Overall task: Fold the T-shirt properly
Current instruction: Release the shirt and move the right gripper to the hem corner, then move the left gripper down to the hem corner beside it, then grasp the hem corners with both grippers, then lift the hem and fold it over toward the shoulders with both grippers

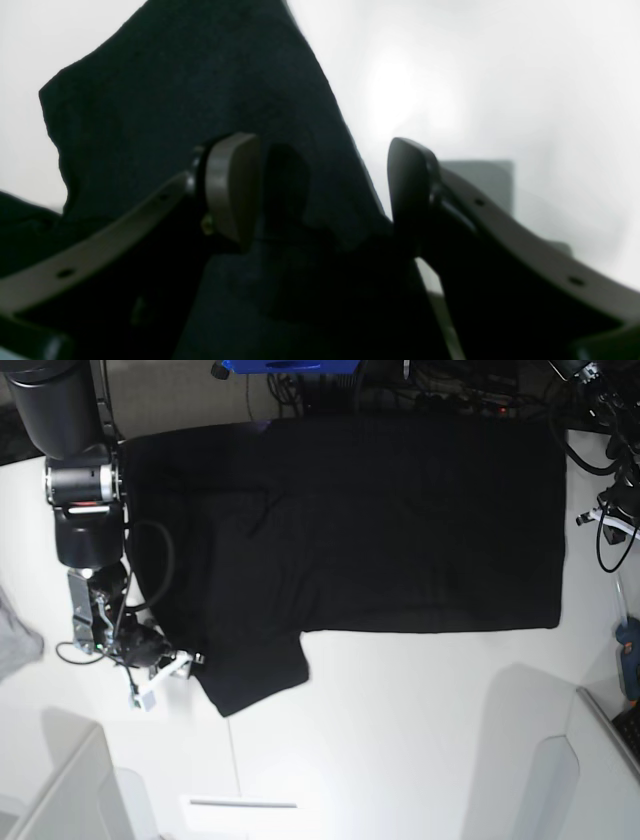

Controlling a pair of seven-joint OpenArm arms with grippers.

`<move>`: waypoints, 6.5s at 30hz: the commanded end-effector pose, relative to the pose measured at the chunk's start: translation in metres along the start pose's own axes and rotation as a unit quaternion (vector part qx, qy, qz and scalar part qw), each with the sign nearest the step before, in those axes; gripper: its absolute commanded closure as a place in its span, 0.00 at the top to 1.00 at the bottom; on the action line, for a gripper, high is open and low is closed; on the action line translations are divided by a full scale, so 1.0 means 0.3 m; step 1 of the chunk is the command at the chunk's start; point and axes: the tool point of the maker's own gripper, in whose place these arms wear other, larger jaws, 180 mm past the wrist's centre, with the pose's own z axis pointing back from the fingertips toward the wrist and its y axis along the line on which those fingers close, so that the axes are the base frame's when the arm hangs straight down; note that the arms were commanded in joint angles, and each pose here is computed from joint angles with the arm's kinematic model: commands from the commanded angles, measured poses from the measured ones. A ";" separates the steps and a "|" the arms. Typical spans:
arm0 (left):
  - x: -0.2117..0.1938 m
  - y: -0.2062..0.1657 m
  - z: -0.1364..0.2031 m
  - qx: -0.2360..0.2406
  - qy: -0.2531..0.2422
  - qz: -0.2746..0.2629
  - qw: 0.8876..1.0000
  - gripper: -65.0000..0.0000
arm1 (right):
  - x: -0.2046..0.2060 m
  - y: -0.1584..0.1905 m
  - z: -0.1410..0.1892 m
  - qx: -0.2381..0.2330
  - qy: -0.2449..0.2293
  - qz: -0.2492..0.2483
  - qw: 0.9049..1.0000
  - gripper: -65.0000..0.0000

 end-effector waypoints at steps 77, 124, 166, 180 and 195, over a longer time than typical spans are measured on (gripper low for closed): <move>0.154 -0.356 -0.540 -0.090 0.091 -0.032 0.991 0.67 | 0.055 0.019 0.006 0.007 -0.026 -0.001 1.000 0.00; 0.278 -0.330 -0.272 -0.183 -0.019 0.032 0.982 0.00 | 0.037 0.101 0.227 0.027 -0.113 0.054 0.992 0.00; 0.146 -0.301 -0.080 -0.198 -0.012 -0.004 0.980 0.00 | -0.098 0.052 0.539 -0.030 -0.151 0.054 0.987 0.00; 0.133 -0.275 -0.015 -0.199 -0.027 -0.050 0.978 0.00 | -0.165 -0.008 0.621 -0.061 -0.161 0.026 0.985 0.00; 0.083 -0.249 0.046 -0.187 -0.019 -0.076 0.979 0.00 | -0.313 -0.010 0.689 -0.081 -0.143 0.007 0.986 0.00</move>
